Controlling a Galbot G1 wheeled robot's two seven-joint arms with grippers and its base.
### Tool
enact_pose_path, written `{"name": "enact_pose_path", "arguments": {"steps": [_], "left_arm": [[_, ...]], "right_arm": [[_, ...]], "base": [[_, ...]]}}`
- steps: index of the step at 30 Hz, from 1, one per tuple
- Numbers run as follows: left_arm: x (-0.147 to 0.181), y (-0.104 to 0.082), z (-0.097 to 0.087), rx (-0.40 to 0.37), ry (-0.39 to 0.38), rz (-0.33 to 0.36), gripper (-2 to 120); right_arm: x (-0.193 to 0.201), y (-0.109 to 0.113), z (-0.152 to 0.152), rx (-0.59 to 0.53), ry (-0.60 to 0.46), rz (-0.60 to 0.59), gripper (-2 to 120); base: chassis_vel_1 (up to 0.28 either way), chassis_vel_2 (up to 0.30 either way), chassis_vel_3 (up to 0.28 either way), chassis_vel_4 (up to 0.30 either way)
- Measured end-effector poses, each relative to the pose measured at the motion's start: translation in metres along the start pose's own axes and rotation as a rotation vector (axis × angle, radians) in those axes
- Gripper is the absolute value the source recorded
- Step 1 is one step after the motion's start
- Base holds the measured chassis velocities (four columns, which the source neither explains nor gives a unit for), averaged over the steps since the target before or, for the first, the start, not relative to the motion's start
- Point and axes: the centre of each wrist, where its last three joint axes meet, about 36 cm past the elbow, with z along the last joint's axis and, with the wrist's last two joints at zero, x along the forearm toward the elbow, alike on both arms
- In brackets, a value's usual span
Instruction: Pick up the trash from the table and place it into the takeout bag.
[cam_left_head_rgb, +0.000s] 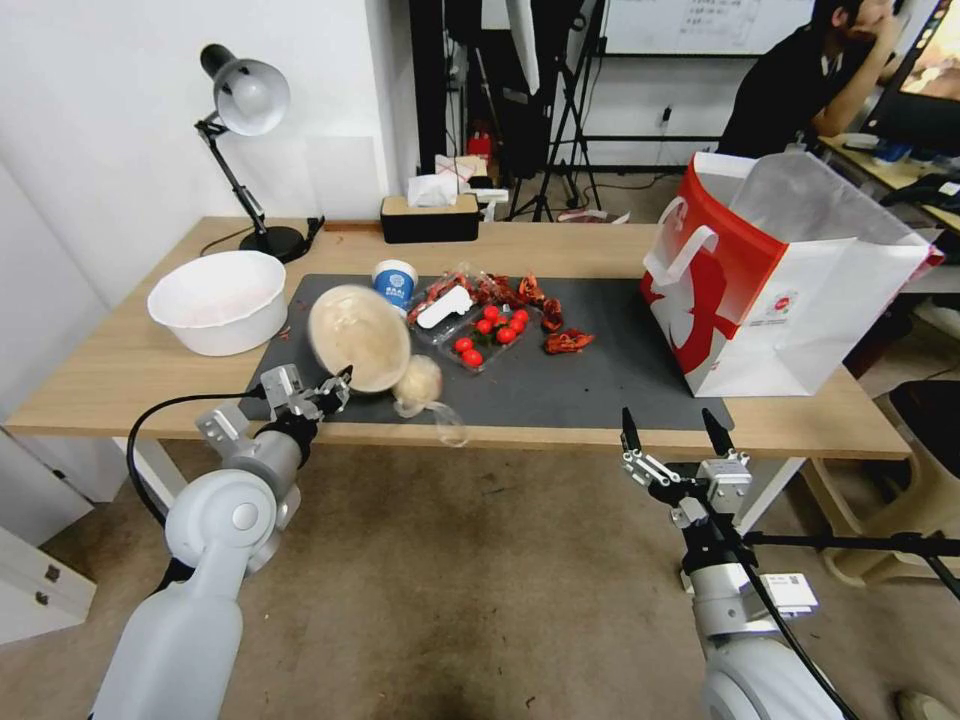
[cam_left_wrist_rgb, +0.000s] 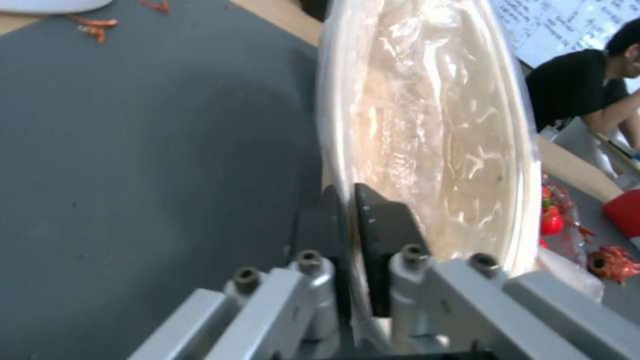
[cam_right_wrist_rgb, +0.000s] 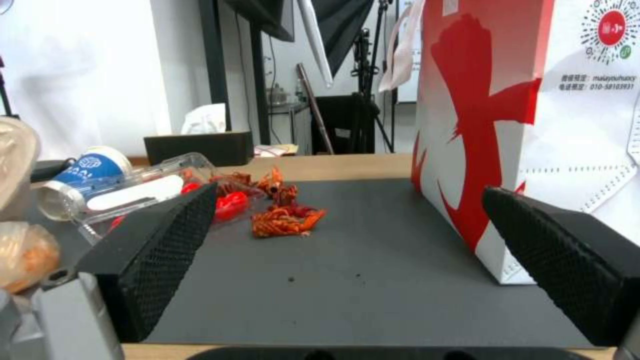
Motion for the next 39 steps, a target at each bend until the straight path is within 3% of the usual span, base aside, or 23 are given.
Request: {"name": "enact_pose_path", "arguments": {"steps": [1, 14, 18, 20, 22, 23, 25, 26, 28, 30, 31, 34, 35, 36, 39], "left_arm": [[0.0, 0.0, 0.0, -0.005, -0.002, 0.005, 0], [0.001, -0.003, -0.003, -0.039, -0.043, 0.054, 0], [-0.003, -0.008, -0.008, -0.079, -0.091, 0.092, 0], [-0.006, -0.011, -0.012, -0.122, -0.125, 0.133, 0], [-0.014, -0.021, -0.021, -0.201, -0.17, 0.217, 0], [-0.014, -0.021, -0.021, -0.201, -0.17, 0.217, 0], [-0.025, -0.037, -0.032, -0.278, -0.205, 0.331, 0], [-0.025, -0.037, -0.032, -0.278, -0.205, 0.331, 0], [-0.042, -0.062, -0.054, -0.369, -0.276, 0.45, 0], [-0.054, -0.082, -0.068, -0.438, -0.3, 0.516, 0], [-0.054, -0.082, -0.068, -0.438, -0.3, 0.516, 0], [-0.079, -0.132, -0.085, -0.534, -0.274, 0.643, 0], [-0.079, -0.132, -0.085, -0.534, -0.274, 0.643, 0], [-0.092, -0.158, -0.092, -0.568, -0.266, 0.691, 0], [-0.114, -0.196, -0.098, -0.6, -0.256, 0.743, 0]], "right_arm": [[0.0, 0.0, 0.0, 0.0, 0.0, 0.0, 99], [0.0, 0.0, 0.001, -0.001, 0.0, 0.001, 98], [0.0, 0.001, 0.0, -0.001, 0.0, 0.002, 98], [0.0, 0.001, 0.0, -0.002, -0.002, 0.003, 98], [0.0, 0.001, -0.001, -0.002, -0.005, 0.005, 99], [0.0, 0.001, -0.001, -0.002, -0.005, 0.005, 99], [0.001, 0.001, -0.002, -0.005, -0.006, 0.007, 99], [0.001, 0.001, -0.002, -0.005, -0.006, 0.007, 99], [0.002, 0.001, -0.001, -0.008, -0.005, 0.008, 99], [0.003, 0.001, -0.001, -0.008, -0.004, 0.011, 99], [0.003, 0.001, -0.001, -0.008, -0.004, 0.011, 99], [0.003, 0.002, -0.001, -0.003, -0.005, 0.018, 99], [0.003, 0.002, -0.001, -0.003, -0.005, 0.018, 99], [0.002, 0.001, 0.0, 0.002, -0.006, 0.019, 99], [0.001, 0.0, 0.002, 0.007, -0.007, 0.02, 99]], "base": [[0.0, 0.0, 0.0, 0.0], [0.0, 0.0, 0.0, 0.0], [0.0, 0.0, 0.0, 0.0], [0.0, 0.0, 0.0, 0.0], [0.0, 0.0, 0.0, 0.0], [0.0, 0.0, 0.0, 0.0], [0.0, 0.0, 0.0, 0.0], [0.0, 0.0, 0.0, 0.0], [0.0, 0.0, 0.0, 0.0], [0.0, 0.0, 0.0, 0.0], [0.0, 0.0, 0.0, 0.0], [0.0, 0.0, 0.0, 0.0], [0.0, 0.0, 0.0, 0.0], [0.0, 0.0, 0.0, 0.0], [0.0, 0.0, 0.0, 0.0]]}}
